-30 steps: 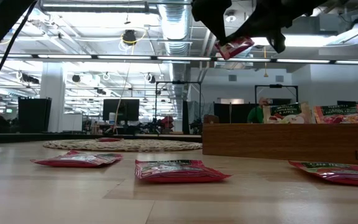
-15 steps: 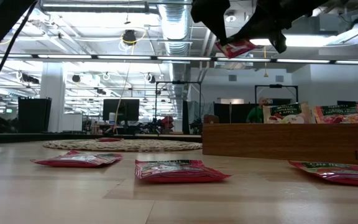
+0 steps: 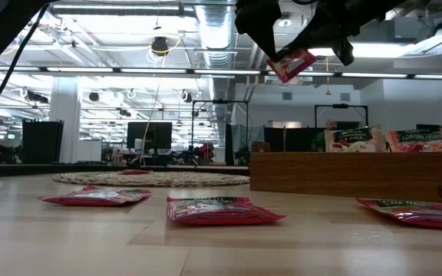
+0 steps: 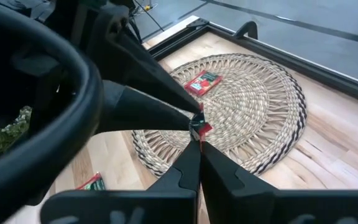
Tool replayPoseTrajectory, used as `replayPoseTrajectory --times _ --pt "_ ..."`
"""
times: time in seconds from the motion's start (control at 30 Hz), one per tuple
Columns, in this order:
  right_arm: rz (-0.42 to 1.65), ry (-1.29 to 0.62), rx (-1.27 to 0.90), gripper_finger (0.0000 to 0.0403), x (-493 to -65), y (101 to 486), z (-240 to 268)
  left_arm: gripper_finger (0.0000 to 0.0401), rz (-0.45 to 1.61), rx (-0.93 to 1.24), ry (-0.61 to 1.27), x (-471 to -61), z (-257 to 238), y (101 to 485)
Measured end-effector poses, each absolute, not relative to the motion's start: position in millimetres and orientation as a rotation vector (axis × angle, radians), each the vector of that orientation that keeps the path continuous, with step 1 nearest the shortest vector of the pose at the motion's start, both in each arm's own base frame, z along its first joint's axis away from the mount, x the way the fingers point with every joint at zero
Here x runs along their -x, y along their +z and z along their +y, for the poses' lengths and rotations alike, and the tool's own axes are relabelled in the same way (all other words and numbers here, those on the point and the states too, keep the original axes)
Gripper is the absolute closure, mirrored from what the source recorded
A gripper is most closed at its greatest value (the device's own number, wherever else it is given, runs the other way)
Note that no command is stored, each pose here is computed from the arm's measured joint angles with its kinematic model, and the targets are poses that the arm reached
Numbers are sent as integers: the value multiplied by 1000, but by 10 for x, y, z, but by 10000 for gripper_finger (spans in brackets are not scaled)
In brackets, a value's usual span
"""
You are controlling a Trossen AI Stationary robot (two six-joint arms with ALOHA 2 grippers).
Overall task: Pick & Place Tea
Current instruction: Put the red tea bag into the left section of the wooden organizer
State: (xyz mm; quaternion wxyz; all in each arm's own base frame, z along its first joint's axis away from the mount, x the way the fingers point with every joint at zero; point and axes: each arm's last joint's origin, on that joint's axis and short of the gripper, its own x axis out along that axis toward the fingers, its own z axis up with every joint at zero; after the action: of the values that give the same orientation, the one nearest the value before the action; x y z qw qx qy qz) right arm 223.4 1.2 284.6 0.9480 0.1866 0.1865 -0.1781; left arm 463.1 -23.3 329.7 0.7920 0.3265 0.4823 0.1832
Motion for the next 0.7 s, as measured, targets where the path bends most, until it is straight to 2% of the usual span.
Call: replayPoseTrajectory --times 0.17,0.33,0.57,0.7 --pt "380 -363 -380 403 -2234 2846 12 296 1040 -708 403 -4630 -223 3298" --pt "373 -374 -402 403 -2234 2847 12 253 1126 -768 528 -4549 -74 3289" --pt "321 -462 -442 403 -2205 2850 203 242 1282 -420 644 -4212 417 3353" --pt "243 -534 -493 403 -2195 2838 428 241 1264 -278 710 -4096 631 3455"
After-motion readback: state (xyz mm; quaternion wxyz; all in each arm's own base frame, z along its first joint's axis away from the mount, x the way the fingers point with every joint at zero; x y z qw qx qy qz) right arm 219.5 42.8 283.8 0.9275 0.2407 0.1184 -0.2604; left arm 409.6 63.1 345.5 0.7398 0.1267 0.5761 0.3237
